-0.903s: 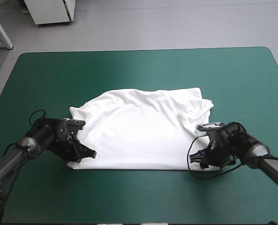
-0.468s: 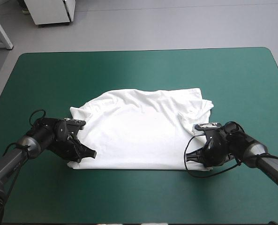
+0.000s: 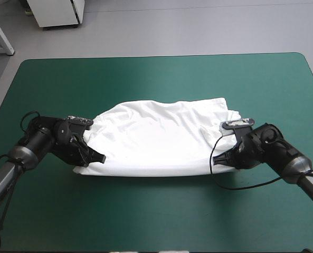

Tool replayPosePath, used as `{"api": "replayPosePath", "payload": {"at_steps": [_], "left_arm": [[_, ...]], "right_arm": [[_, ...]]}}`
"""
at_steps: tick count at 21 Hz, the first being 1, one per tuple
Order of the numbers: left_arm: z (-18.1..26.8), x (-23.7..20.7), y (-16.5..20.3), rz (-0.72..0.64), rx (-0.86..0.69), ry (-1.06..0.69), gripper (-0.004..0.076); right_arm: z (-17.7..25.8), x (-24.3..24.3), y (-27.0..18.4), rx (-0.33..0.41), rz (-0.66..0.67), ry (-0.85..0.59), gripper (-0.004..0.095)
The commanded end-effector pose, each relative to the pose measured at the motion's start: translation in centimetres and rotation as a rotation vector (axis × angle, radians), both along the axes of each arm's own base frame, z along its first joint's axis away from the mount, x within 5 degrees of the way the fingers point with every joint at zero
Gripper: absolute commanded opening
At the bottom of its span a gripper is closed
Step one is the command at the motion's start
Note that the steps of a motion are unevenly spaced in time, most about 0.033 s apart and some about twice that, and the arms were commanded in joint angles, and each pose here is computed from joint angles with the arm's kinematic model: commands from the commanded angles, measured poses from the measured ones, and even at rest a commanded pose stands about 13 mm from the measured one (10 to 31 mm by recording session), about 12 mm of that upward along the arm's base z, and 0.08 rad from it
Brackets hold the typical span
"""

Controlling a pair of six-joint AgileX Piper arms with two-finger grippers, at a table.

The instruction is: Fold the cloth

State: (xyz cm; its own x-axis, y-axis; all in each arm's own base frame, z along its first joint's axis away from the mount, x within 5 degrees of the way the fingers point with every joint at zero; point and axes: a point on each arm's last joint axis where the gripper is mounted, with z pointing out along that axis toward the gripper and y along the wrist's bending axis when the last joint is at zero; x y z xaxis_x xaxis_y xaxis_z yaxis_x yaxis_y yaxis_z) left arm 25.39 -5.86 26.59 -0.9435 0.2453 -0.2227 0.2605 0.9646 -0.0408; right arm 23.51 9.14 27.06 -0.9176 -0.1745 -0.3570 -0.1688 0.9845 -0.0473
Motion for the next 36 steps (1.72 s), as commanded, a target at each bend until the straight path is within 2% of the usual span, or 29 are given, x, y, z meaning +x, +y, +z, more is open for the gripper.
{"api": "replayPosePath", "payload": {"at_steps": [1,6,11,15,19,21,22,24,25,26,28,29,32,34,35,36], "left_arm": [[3.7,1.2,0.8,0.014,-0.018,-0.135,-0.0007],[6.6,5.1,2.0,0.053,-0.025,-0.217,-0.0007],[9.0,11.5,1.8,0.051,-0.026,-0.246,-0.0007],[7.6,15.4,2.2,0.069,-0.016,-0.282,-0.0007],[4.6,18.0,2.0,0.074,-0.014,-0.308,-0.0008],[3.0,19.0,1.8,0.081,-0.026,-0.305,-0.0005],[2.5,19.3,1.8,0.082,-0.028,-0.304,0.0013],[1.9,19.6,1.8,0.083,-0.031,-0.294,0.0134],[1.9,19.6,1.8,0.083,-0.031,-0.294,0.0197],[2.0,19.5,1.8,0.082,-0.028,-0.286,0.0327],[2.9,19.1,2.0,0.076,-0.007,-0.283,0.0442],[3.5,19.0,2.0,0.074,0.002,-0.288,0.0452],[8.2,17.6,2.4,0.100,0.010,-0.339,0.0452],[10.5,16.4,2.0,0.119,-0.039,-0.369,0.0442],[11.3,15.7,1.2,0.107,-0.102,-0.361,0.0382],[11.4,15.5,0.6,0.084,-0.131,-0.350,0.0340]], "right_arm": [[4.4,1.5,0.3,0.026,0.056,-0.197,-0.0019],[7.5,5.2,1.4,0.012,0.086,-0.389,-0.0019],[8.5,12.8,2.0,0.016,0.042,-0.546,-0.0019],[7.4,17.3,1.2,0.031,-0.024,-0.573,-0.0019],[4.7,19.6,1.7,0.020,-0.017,-0.540,-0.0012],[3.7,20.4,2.0,0.044,-0.021,-0.534,0.0084],[3.4,20.6,2.3,0.074,-0.024,-0.541,0.0191],[3.4,20.7,2.6,0.130,-0.038,-0.547,0.0530],[3.5,20.7,2.6,0.133,-0.039,-0.548,0.0661],[3.9,20.6,2.5,0.129,-0.047,-0.542,0.0848],[5.7,20.0,2.2,0.126,-0.052,-0.565,0.0910],[6.5,19.7,2.1,0.125,-0.049,-0.584,0.0899],[10.4,17.3,0.6,0.093,-0.068,-0.633,0.0830],[11.2,16.3,-1.1,0.061,-0.107,-0.590,0.0800],[10.9,16.0,-2.5,0.032,-0.130,-0.523,0.0777],[10.6,15.9,-2.9,0.035,-0.138,-0.483,0.0767]]}}
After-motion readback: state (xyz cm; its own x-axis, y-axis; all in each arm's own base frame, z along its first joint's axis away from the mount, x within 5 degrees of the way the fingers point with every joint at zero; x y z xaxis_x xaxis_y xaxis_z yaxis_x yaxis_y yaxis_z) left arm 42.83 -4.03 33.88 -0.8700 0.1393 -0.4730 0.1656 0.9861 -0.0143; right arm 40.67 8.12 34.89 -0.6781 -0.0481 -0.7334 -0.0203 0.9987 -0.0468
